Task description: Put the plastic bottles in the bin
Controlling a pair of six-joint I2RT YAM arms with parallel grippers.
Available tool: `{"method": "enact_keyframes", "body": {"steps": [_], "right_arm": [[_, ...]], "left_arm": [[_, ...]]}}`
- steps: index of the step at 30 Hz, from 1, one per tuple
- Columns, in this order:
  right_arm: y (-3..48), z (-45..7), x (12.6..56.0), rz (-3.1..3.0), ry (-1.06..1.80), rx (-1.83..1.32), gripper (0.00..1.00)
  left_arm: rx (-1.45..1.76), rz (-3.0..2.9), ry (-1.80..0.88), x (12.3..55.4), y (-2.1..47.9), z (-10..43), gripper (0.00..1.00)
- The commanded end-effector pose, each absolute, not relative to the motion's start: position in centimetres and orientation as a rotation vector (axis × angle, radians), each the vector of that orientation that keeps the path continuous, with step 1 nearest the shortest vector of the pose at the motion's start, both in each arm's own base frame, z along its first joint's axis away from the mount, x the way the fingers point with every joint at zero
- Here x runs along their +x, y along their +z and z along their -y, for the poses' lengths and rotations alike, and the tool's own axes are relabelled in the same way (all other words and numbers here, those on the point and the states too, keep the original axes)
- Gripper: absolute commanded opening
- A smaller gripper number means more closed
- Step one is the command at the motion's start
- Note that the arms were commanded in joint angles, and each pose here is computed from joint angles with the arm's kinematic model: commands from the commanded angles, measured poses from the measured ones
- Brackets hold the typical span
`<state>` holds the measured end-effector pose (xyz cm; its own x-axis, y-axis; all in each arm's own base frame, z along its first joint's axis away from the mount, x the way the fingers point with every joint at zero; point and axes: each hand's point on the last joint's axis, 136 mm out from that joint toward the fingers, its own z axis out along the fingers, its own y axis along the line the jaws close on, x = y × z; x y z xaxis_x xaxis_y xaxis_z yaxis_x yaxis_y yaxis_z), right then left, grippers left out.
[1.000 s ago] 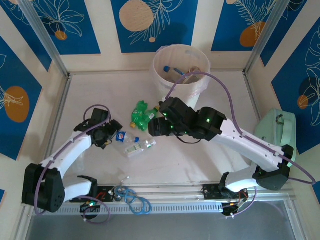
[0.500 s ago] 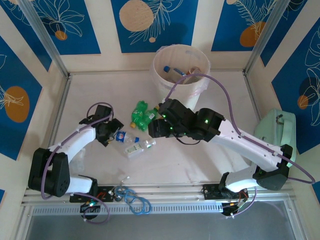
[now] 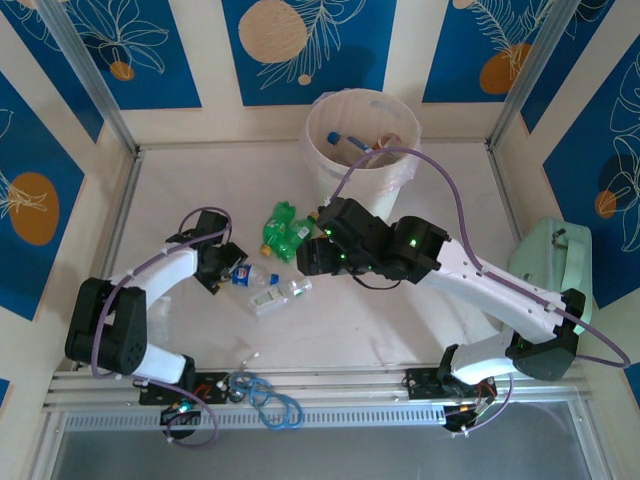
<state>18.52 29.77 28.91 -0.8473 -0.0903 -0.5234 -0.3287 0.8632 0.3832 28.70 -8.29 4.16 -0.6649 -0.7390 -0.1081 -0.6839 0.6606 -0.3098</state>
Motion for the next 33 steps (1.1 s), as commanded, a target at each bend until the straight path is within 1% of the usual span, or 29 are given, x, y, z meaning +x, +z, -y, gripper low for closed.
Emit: {"method": "enact_keyframes", "body": {"steps": [1, 10, 13, 18, 22, 28, 33], "right_arm": [[29.3, -28.6, 18.4, -2.526, 0.630, -0.269, 0.67], [29.6, -27.1, 18.1, -2.506, 0.654, -0.218, 0.67], [30.0, -26.7, 17.9, -2.502, 0.675, -0.205, 0.67], [30.3, -27.3, 17.6, -2.501, 0.796, -0.208, 0.68], [30.4, -27.8, 17.7, -2.498, 0.866, -0.194, 0.68], [31.2, -29.7, 17.6, -2.486, 1.027, -0.239, 0.69], [31.0, -30.4, 18.3, -2.506, 1.056, -0.225, 0.68]], "left_arm": [[-1.159, -2.635, -0.344, 29.3, 4.2, 7.8, 0.76], [-1.150, -2.636, -0.366, 29.3, 4.4, 7.8, 0.68], [-1.148, -2.617, -0.417, 29.4, 5.3, 8.0, 0.64], [-1.108, -2.551, -0.525, 29.9, 8.8, 8.4, 0.63], [-1.069, -2.480, -0.658, 30.1, 12.3, 9.1, 0.60], [-1.020, -2.363, -0.969, 29.6, 17.5, 11.5, 0.59], [-0.931, -2.309, -1.140, 28.8, 21.8, 13.0, 0.59]]}}
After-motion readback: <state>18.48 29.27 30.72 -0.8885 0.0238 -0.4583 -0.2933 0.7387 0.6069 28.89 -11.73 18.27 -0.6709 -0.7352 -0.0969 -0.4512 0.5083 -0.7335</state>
